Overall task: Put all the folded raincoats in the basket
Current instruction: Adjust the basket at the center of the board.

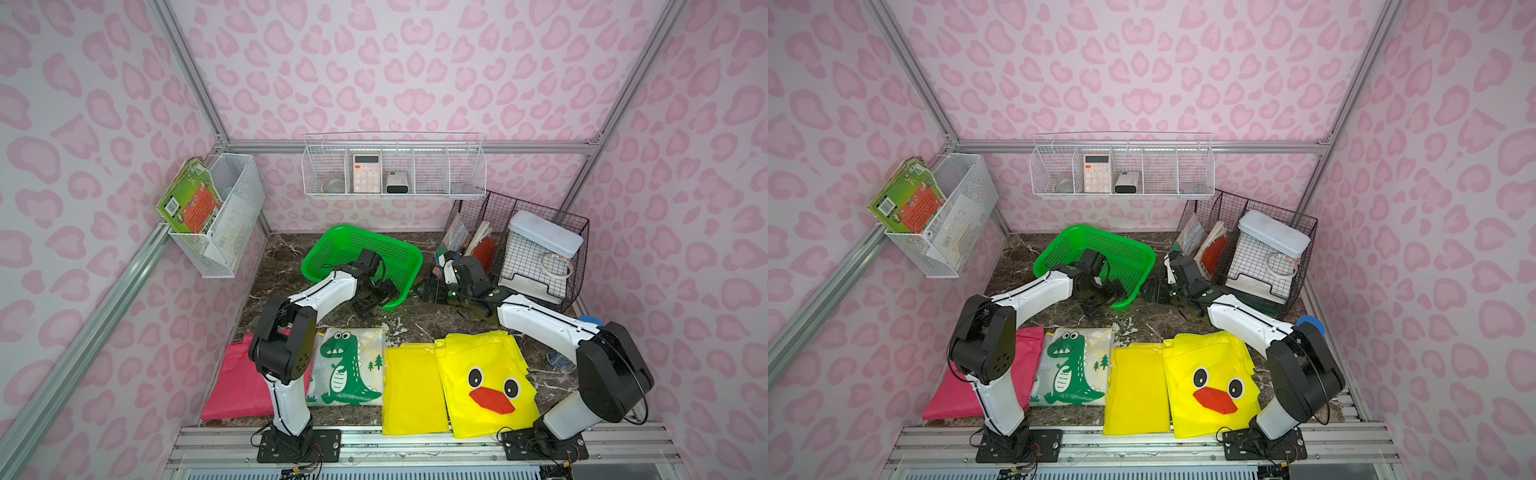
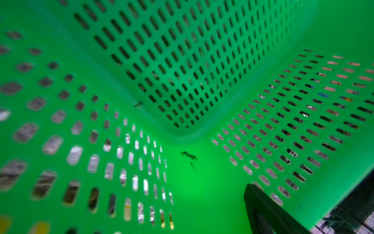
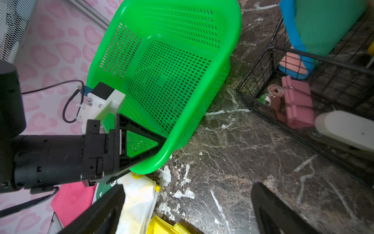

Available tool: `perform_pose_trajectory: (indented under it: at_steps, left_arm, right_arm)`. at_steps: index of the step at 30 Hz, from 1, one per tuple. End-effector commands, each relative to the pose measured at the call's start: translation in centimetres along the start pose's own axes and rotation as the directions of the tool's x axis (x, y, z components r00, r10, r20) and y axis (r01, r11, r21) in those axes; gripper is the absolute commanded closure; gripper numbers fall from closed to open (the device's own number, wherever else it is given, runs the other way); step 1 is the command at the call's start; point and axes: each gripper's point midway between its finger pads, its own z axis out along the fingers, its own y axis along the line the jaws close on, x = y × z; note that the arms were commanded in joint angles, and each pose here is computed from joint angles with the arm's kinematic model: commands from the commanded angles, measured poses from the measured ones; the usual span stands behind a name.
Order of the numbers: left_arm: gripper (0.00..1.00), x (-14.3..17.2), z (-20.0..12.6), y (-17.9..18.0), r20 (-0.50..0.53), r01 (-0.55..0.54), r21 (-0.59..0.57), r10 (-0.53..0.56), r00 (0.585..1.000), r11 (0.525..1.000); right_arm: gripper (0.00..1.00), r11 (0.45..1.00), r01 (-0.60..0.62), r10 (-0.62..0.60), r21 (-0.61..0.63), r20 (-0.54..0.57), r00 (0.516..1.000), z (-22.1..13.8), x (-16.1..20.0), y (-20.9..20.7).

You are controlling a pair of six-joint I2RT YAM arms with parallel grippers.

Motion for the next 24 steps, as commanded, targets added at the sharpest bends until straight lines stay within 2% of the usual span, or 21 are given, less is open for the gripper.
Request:
perform_pose_trajectory:
  at_steps: [1,8,11,20,24]
  left_arm:
    - [0.01,1.0,0.7,-1.8,-0.023,0.007,0.031,-0.007,1.0,0.999]
    - [0.01,2.6,2.2,-4.8,-0.048,-0.006,0.067,0.009,0.999,0.998]
    - [0.01,2.1,1.4,-6.3,-0.021,-0.036,0.086,0.038,0.999,0.996]
    - [0.01,0.1,-3.0,-6.0,0.133,-0.144,0.0,0.143,0.981,0.99]
    - [0.01,0.2,-3.5,-4.7,0.138,-0.138,-0.057,0.144,0.98,0.989]
  right_arm:
    - [0.0,1.0,0.001,-0.001,0.001,0.008,1.0,-0.5,0.0,0.0]
    - [0.0,1.0,-0.007,0.006,0.023,0.02,1.0,-2.1,0.6,-0.7]
    - [0.0,1.0,-0.009,0.009,0.027,0.022,1.0,-2.8,0.8,-1.0]
    - [0.0,1.0,0.002,-0.002,0.016,0.015,1.0,-3.1,1.1,-0.9]
    - [0.0,1.0,0.001,-0.001,0.008,0.007,1.0,-2.7,1.0,-0.7]
